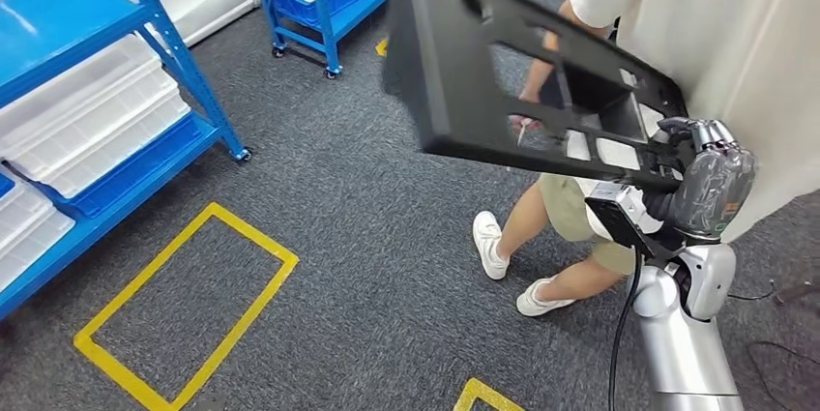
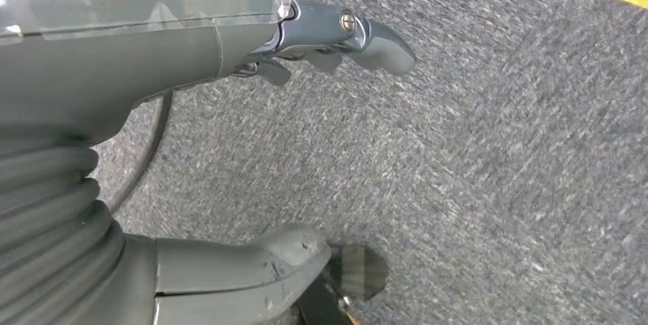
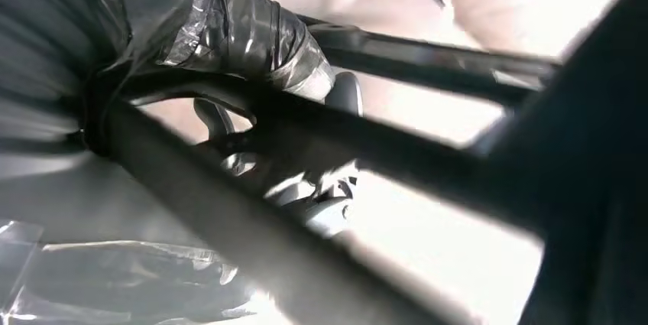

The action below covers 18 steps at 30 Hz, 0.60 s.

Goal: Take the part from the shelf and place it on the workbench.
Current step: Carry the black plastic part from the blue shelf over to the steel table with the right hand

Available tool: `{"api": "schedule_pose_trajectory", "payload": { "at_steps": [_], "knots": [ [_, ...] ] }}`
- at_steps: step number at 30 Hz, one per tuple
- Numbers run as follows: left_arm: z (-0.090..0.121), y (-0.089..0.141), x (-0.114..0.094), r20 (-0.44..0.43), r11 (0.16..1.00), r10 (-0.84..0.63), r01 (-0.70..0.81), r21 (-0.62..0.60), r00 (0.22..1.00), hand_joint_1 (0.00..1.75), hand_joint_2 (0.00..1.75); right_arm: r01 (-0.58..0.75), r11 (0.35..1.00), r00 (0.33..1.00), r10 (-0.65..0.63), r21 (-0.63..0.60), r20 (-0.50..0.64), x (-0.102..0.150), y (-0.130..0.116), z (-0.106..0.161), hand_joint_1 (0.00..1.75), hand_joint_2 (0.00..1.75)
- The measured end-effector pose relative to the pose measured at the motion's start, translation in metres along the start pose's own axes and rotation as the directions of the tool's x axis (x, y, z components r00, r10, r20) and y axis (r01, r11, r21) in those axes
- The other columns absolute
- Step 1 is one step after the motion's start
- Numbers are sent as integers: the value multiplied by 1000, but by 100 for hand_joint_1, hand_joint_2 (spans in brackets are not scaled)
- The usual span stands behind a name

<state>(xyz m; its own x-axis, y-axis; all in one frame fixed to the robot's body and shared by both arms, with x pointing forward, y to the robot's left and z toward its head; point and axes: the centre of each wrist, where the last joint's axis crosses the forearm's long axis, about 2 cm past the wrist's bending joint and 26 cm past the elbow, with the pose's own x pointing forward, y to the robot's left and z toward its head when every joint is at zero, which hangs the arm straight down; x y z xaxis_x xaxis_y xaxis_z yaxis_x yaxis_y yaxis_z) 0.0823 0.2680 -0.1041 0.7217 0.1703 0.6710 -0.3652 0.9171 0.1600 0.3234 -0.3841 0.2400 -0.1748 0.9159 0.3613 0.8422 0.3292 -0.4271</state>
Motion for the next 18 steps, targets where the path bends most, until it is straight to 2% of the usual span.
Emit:
{"api": "schedule_pose_trajectory", "payload": {
  "at_steps": [5,18],
  "knots": [
    [2,3,-5,-6,1000,-7,7,3,1000,0,175,-1,1000,1000,1,-4,-5,-1,-2,1,175,175],
    [-1,1,1,19,1000,-17,17,-10,1000,0,175,-29,1000,999,29,2,-33,-11,-12,15,175,175]
  ]
}}
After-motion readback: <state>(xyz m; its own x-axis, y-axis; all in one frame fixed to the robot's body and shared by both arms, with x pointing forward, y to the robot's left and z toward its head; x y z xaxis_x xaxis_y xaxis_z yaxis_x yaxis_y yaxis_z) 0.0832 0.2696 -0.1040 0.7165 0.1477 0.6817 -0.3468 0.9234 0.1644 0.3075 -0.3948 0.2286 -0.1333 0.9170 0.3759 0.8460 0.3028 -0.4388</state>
